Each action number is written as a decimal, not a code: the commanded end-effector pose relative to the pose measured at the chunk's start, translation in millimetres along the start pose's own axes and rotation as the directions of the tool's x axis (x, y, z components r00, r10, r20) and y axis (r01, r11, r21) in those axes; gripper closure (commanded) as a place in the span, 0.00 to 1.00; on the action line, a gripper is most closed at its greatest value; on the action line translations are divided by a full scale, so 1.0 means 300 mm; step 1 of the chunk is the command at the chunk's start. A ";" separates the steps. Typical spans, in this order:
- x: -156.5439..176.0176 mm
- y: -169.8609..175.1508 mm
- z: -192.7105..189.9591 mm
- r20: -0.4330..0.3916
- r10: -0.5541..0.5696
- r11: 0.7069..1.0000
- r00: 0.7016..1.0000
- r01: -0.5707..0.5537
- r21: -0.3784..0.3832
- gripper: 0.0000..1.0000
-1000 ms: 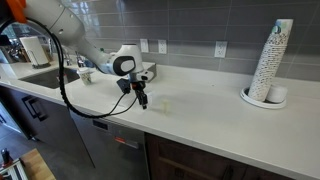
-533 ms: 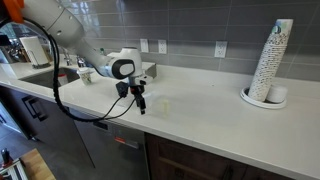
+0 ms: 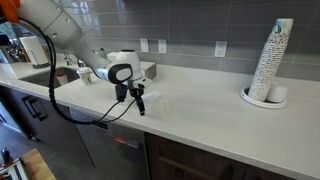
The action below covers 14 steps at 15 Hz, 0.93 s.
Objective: Fold the paper towel on the counter top from left top paper towel corner onto the right bottom corner of the paper towel, pick up the folded paper towel and move it to the left
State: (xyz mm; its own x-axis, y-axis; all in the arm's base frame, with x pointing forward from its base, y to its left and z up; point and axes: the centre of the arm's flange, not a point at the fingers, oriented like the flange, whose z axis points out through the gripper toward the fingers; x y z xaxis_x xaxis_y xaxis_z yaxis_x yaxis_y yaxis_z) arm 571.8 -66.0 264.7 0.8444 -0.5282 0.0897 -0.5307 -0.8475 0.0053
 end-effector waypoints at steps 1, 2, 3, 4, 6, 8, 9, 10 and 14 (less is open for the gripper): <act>-0.032 0.031 0.061 0.001 0.024 0.999 1.000 -0.024 0.040 0.02; -0.031 0.032 0.063 0.001 0.026 0.999 1.000 -0.026 0.045 0.05; -0.029 0.033 0.059 -0.001 0.027 0.998 1.000 -0.027 0.050 0.11; -0.027 0.034 0.055 -0.004 0.027 0.998 1.000 -0.027 0.050 0.17; -0.021 0.032 0.045 -0.007 0.027 0.998 1.000 -0.027 0.049 0.31; -0.017 0.019 0.036 -0.013 0.019 0.999 1.000 -0.018 0.045 0.44; -0.014 0.011 0.030 -0.014 0.014 0.999 1.000 -0.013 0.045 0.49; -0.011 0.001 0.023 -0.017 0.009 0.999 1.000 -0.008 0.044 0.57; -0.010 -0.031 -0.015 -0.018 -0.007 1.000 1.000 0.007 0.023 0.61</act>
State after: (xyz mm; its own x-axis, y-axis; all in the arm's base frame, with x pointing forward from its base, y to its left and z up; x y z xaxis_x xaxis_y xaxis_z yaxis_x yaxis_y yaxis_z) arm 572.0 -65.2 270.5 0.8364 -0.5371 0.1092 -0.5368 -0.8430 -0.0348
